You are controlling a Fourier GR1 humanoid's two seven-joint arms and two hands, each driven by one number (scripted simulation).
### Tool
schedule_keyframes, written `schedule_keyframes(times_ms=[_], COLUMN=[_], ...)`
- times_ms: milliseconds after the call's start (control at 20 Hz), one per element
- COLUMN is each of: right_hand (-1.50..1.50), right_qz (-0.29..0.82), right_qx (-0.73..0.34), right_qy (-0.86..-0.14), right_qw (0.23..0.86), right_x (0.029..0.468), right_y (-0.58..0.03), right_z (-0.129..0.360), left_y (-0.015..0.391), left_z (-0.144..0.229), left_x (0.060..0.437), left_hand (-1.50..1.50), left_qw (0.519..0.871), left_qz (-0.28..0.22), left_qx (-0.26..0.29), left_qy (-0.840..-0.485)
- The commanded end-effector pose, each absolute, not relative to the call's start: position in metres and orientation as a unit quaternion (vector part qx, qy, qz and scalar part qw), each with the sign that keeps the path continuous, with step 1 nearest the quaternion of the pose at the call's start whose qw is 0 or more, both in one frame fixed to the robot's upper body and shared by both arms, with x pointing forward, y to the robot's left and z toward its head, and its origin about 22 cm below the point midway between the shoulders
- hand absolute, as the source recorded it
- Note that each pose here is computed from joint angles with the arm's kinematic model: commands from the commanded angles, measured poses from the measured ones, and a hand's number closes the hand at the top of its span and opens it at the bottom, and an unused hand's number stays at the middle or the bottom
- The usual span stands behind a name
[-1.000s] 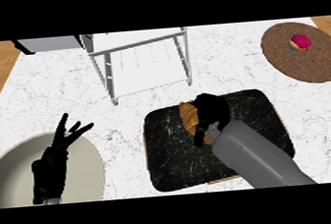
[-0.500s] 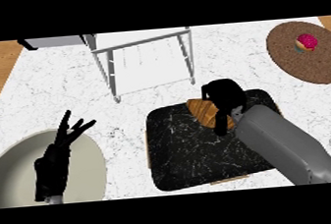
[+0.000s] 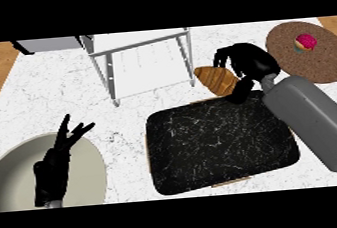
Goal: Pick the croissant from the tray and place it in the tiered basket
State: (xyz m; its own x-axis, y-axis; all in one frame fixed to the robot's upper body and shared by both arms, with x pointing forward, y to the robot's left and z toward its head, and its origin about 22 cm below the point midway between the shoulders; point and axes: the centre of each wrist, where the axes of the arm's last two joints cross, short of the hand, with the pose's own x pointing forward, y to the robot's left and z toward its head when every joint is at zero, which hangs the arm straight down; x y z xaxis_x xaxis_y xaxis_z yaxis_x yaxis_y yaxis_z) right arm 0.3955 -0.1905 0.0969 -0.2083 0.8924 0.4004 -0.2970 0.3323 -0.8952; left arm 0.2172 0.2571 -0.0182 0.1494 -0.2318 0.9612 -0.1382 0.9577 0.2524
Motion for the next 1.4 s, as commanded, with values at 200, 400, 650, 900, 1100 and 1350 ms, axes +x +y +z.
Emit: schedule_keyframes(times_ms=[200,400,650,900,1100,1350], right_hand=[1.50,1.50,1.50,1.50,1.50,1.50], right_qz=[0.391,0.401,0.373,0.365,0.357,0.358], right_qx=[-0.233,-0.246,-0.265,-0.271,-0.264,-0.273], right_qy=[-0.717,-0.738,-0.744,-0.733,-0.734,-0.725], right_qw=[0.528,0.483,0.487,0.507,0.514,0.521], right_x=[0.400,0.386,0.384,0.396,0.401,0.421], right_y=[-0.218,-0.204,-0.216,-0.195,-0.154,-0.128], right_z=[0.207,0.255,0.276,0.298,0.301,0.310], left_y=[0.254,0.251,0.246,0.245,0.242,0.238], left_z=[-0.052,-0.052,-0.040,-0.050,-0.056,-0.036], left_x=[0.194,0.204,0.216,0.201,0.208,0.220], left_hand=[0.00,0.00,0.00,0.00,0.00,0.00], left_qw=[0.792,0.792,0.792,0.780,0.789,0.784], left_qz=[-0.007,-0.002,-0.013,-0.020,-0.016,-0.024], left_qx=[0.128,0.132,0.115,0.119,0.112,0.108], left_qy=[-0.597,-0.596,-0.599,-0.614,-0.604,-0.611])
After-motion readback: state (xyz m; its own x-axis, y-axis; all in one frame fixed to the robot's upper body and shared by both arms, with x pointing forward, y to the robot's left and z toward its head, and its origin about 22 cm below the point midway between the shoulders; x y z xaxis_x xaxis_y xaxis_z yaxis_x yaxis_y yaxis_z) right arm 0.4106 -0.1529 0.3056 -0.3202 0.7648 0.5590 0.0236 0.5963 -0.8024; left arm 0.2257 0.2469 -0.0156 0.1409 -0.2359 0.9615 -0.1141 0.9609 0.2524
